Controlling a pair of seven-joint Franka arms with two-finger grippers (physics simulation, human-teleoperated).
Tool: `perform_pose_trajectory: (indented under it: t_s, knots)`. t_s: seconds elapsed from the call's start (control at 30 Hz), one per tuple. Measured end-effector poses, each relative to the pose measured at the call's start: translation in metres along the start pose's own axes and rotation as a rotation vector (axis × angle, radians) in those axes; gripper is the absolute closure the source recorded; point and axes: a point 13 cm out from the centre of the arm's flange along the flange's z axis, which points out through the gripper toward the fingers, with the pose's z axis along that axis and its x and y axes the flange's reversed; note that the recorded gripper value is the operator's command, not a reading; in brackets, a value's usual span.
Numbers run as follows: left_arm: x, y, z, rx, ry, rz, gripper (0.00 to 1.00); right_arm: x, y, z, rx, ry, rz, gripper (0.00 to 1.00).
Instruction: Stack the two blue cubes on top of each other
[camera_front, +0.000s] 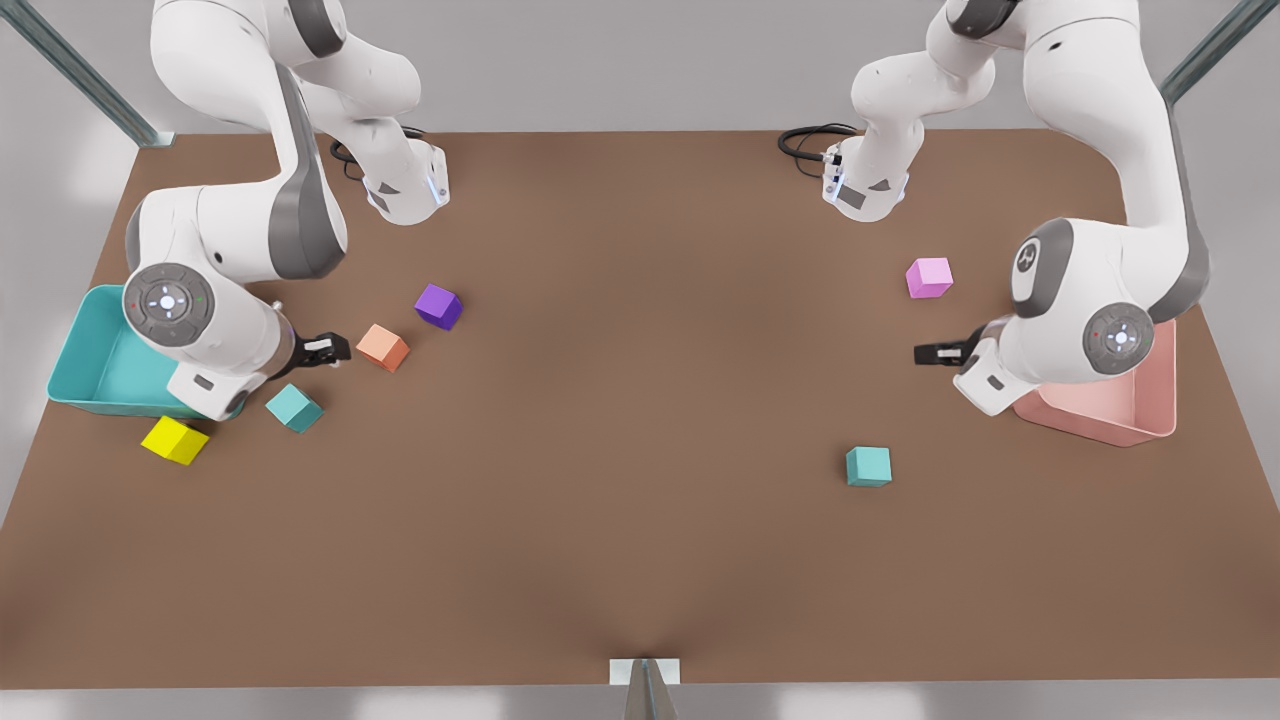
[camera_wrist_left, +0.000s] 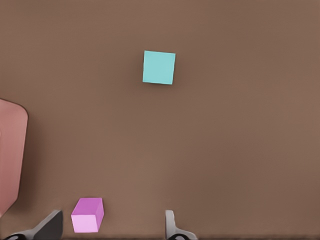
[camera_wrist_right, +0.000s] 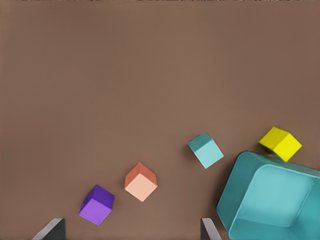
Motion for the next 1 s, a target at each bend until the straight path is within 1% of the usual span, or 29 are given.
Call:
perform_pose_trajectory:
  t_s: [0.1, 0.13, 0.2, 0.23, 0.3, 0.37, 0.43, 0.53, 0.6, 0.73, 0.83, 1.0]
  knots:
    - [0.001, 0.002, 0.003, -0.001, 0.027, -0.005, 0.00, -0.003, 0.000, 0.004, 0.003, 0.004, -0.006, 0.00]
    - [0.002, 0.002, 0.004, -0.002, 0.034, -0.006, 0.00, -0.007, -0.001, 0.014, 0.002, 0.020, -0.006, 0.00]
    - [0.004, 0.002, 0.005, -0.004, 0.045, -0.008, 0.00, -0.018, -0.024, 0.053, -0.001, 0.082, 0.022, 0.00]
    - [0.002, 0.002, 0.006, -0.002, 0.048, -0.008, 0.00, -0.017, -0.039, 0.082, 0.008, 0.136, 0.040, 0.00]
    - [-0.036, -0.004, -0.018, 0.038, -0.018, 0.000, 0.00, -0.009, -0.090, 0.144, -0.006, 0.242, 0.120, 0.01]
    - [-0.065, -0.006, -0.026, 0.068, -0.066, 0.000, 0.00, 0.004, -0.122, 0.183, -0.023, 0.299, 0.179, 0.01]
    - [-0.079, -0.007, -0.016, 0.080, -0.066, -0.001, 0.00, 0.010, -0.137, 0.201, -0.033, 0.310, 0.212, 0.00]
    - [-0.082, -0.007, -0.005, 0.083, -0.041, -0.004, 0.00, 0.017, -0.150, 0.220, -0.048, 0.310, 0.259, 0.00]
    - [-0.081, -0.002, 0.003, 0.082, -0.024, -0.012, 0.00, 0.017, -0.152, 0.239, -0.087, 0.279, 0.299, 0.00]
    - [-0.080, 0.001, 0.008, 0.081, -0.013, -0.018, 0.00, 0.032, -0.139, 0.289, -0.156, 0.156, 0.381, 0.00]
    - [-0.079, 0.001, 0.008, 0.080, -0.012, -0.020, 0.00, 0.019, -0.140, 0.300, -0.160, 0.035, 0.425, 0.00]
    - [-0.079, 0.002, 0.008, 0.079, -0.011, -0.022, 0.00, -0.002, -0.146, 0.300, -0.177, -0.092, 0.493, 0.00]
